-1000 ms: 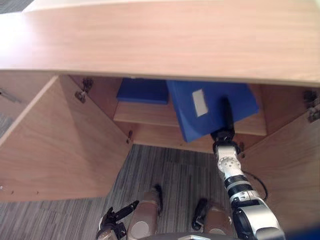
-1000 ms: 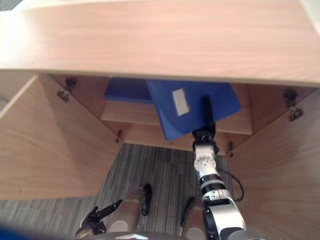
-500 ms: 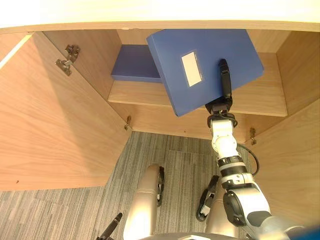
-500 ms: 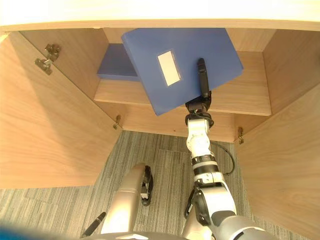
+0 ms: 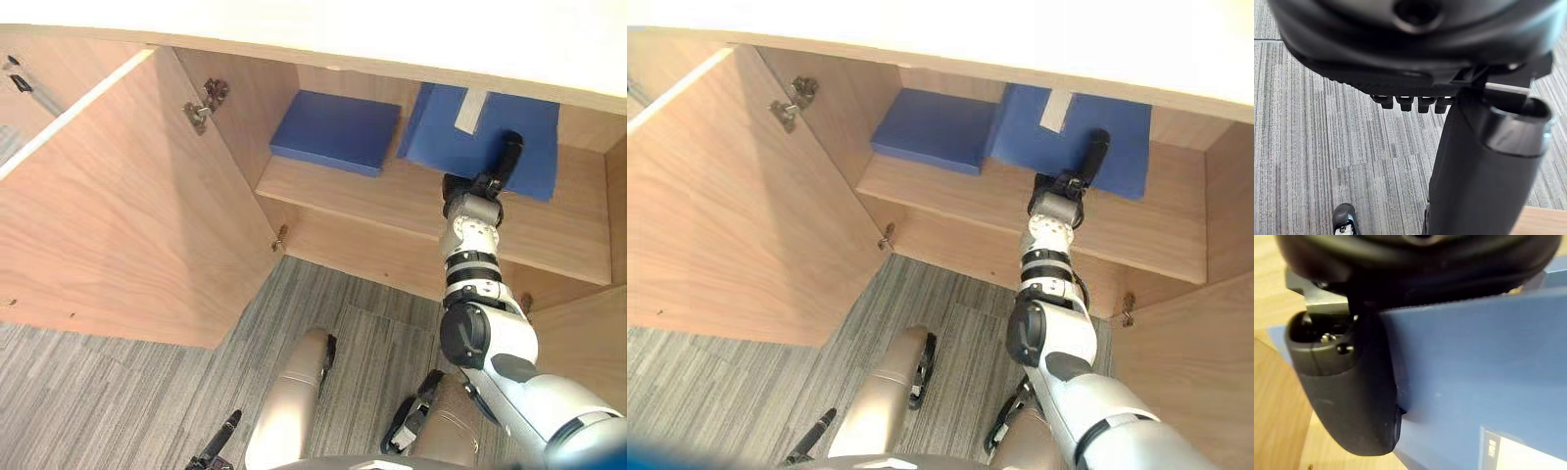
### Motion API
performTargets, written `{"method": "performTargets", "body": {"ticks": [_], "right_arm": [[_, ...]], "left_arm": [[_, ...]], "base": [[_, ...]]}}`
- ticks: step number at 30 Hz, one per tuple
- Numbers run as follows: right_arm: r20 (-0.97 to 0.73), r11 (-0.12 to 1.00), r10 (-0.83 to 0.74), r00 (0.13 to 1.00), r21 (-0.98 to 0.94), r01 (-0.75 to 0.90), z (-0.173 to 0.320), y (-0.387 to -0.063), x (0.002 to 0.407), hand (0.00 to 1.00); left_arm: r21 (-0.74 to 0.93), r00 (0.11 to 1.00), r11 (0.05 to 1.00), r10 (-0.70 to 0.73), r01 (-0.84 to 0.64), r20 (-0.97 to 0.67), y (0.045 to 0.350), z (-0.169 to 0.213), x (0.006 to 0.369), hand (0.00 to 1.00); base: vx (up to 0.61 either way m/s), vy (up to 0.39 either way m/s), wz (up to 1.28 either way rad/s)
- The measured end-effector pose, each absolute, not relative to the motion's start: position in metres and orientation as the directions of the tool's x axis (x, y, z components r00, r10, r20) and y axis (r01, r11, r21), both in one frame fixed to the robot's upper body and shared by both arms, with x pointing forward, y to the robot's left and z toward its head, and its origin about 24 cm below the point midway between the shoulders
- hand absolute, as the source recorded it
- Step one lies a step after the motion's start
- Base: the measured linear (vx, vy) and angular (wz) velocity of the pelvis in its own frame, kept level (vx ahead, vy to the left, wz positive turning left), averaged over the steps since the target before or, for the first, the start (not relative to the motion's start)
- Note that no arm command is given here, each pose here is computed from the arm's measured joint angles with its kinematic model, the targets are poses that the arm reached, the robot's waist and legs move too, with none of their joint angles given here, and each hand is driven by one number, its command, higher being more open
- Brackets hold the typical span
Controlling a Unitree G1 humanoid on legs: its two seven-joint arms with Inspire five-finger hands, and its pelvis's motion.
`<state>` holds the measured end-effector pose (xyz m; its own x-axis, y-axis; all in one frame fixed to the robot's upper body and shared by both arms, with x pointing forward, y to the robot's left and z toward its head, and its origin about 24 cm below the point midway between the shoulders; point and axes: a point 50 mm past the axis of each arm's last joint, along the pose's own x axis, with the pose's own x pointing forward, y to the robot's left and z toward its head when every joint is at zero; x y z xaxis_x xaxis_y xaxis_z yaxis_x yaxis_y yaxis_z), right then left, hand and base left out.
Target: Walk over to the cabinet, pick up the folder, carry it to the office cabinet, place the folder inside the office cabinet, then close the office cabinet door
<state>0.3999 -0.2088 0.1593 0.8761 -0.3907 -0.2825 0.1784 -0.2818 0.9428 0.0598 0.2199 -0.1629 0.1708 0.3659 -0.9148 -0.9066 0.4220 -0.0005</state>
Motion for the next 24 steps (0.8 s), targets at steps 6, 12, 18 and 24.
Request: {"method": "performTargets", "body": {"ticks": [6, 12, 18, 24], "right_arm": [[-0.296, -0.149, -0.396, 0.869, 0.955, 0.258, 0.175, -0.221, 0.405, 1.0], [-0.255, 0.042, -0.393, 0.884, 0.955, 0.294, 0.193, -0.22, 0.411, 1.0], [-0.256, 0.304, -0.347, 0.902, 0.88, 0.366, 0.191, -0.201, 0.418, 1.0], [-0.234, 0.422, -0.289, 0.928, 0.84, 0.343, 0.186, -0.191, 0.421, 1.0]], "left_arm": [[-0.001, 0.174, 0.419, 0.373, -0.908, -0.911, 0.221, -0.162, 0.063, 1.0], [0.004, 0.167, 0.414, 0.376, -0.91, -0.911, 0.221, -0.162, 0.063, 1.0], [0.009, 0.16, 0.41, 0.375, -0.912, -0.913, 0.221, -0.162, 0.063, 1.0], [0.001, 0.166, 0.41, 0.372, -0.912, -0.913, 0.22, -0.162, 0.064, 1.0]], "base": [[0.02, -0.053, 0.06], [0.01, -0.048, -0.01], [0.03, -0.057, -0.07], [0.06, -0.054, -0.08]]}}
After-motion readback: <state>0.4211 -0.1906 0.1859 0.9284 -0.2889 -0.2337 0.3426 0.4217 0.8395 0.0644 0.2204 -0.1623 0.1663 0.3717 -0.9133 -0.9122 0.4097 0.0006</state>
